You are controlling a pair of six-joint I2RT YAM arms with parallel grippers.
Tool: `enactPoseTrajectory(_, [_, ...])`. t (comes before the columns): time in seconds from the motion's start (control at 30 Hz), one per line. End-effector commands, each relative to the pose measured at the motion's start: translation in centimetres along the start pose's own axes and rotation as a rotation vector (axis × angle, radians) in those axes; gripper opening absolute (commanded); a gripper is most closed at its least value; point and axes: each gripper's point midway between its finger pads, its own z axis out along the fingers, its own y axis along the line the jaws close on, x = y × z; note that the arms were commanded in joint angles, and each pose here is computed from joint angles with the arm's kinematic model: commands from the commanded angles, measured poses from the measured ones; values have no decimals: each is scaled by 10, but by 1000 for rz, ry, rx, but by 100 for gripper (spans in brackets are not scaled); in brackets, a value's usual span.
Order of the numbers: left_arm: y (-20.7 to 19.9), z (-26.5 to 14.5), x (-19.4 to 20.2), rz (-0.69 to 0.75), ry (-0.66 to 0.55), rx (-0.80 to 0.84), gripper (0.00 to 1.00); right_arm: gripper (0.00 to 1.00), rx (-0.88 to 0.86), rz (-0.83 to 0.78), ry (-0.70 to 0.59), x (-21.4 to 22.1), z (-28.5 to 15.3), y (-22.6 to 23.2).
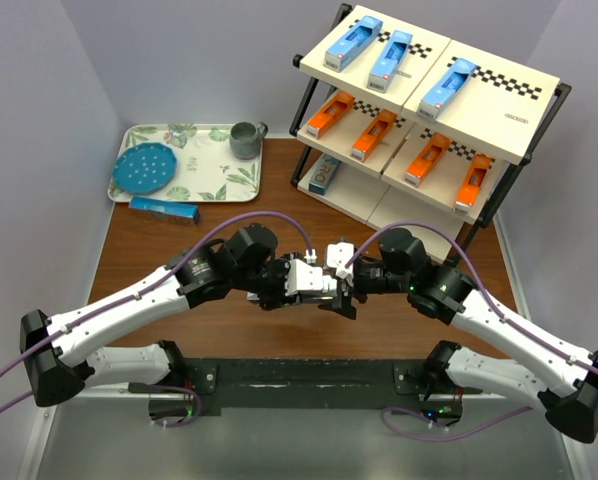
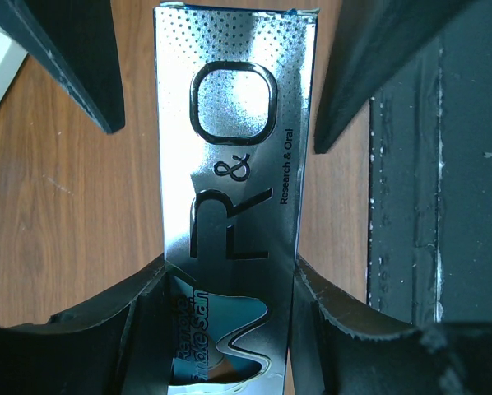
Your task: Place and organize the toothpastes onto the shelf
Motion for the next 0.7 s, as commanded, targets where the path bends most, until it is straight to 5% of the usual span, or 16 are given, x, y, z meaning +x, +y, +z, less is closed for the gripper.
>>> enactPoseTrajectory(0.0, [-1, -3, -27, 51, -82, 34, 33, 84, -16, -51, -47, -22, -3, -2])
enactPoseTrajectory(0.37, [0, 3, -27, 60, -96, 34, 39, 41, -12, -34, 6, -8, -2, -2])
enactPoseTrajectory(0.47, [4, 6, -23, 51, -99, -4, 49, 31, -14, -21, 15, -4, -2, 0])
enactPoseTrajectory(0.67, [26, 1, -13, 35, -143, -187, 77, 27, 37, 29, 47, 9, 0, -6])
